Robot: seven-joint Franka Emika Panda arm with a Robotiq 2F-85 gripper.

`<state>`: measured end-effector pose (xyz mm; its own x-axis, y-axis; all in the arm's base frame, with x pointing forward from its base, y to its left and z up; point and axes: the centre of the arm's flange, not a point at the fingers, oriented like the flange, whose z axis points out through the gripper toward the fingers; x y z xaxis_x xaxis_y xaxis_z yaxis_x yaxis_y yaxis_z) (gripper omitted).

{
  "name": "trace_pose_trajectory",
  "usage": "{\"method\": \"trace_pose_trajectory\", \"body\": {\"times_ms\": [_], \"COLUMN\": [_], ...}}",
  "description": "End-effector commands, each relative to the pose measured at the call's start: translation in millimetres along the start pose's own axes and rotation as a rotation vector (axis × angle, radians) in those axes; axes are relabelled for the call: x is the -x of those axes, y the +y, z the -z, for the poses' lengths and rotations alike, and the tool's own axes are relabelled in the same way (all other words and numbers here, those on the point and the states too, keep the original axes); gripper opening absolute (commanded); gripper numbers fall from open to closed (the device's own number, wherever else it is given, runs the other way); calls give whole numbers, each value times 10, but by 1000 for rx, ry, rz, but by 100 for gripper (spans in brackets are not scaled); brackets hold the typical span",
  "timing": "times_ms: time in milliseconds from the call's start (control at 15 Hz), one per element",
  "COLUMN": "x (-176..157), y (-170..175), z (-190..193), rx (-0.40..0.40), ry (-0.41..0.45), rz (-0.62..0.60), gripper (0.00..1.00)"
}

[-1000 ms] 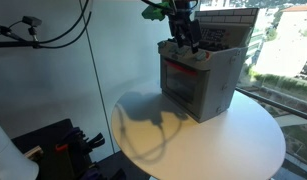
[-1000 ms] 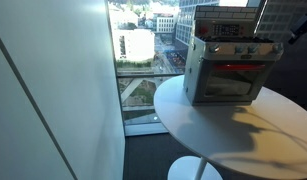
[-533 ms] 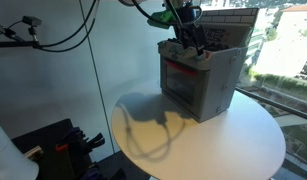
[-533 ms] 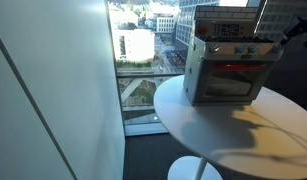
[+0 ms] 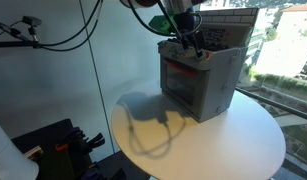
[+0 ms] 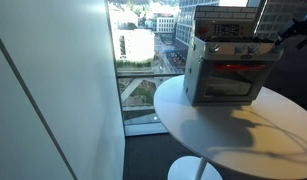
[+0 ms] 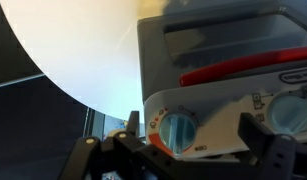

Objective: Twist the knob on the stove

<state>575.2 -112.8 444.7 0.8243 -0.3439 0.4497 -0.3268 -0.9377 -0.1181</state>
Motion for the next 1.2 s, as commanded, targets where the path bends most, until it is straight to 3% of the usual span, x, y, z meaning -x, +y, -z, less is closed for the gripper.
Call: {"method": "trace_pose_trajectory", "body": {"times_ms": [0, 1133], "x": [-4, -60], "y": [8, -72], "z": [-16, -122], "rx": [-30, -58], "ry": [24, 89], "rz": [24, 83], "gripper": [100, 100]}}
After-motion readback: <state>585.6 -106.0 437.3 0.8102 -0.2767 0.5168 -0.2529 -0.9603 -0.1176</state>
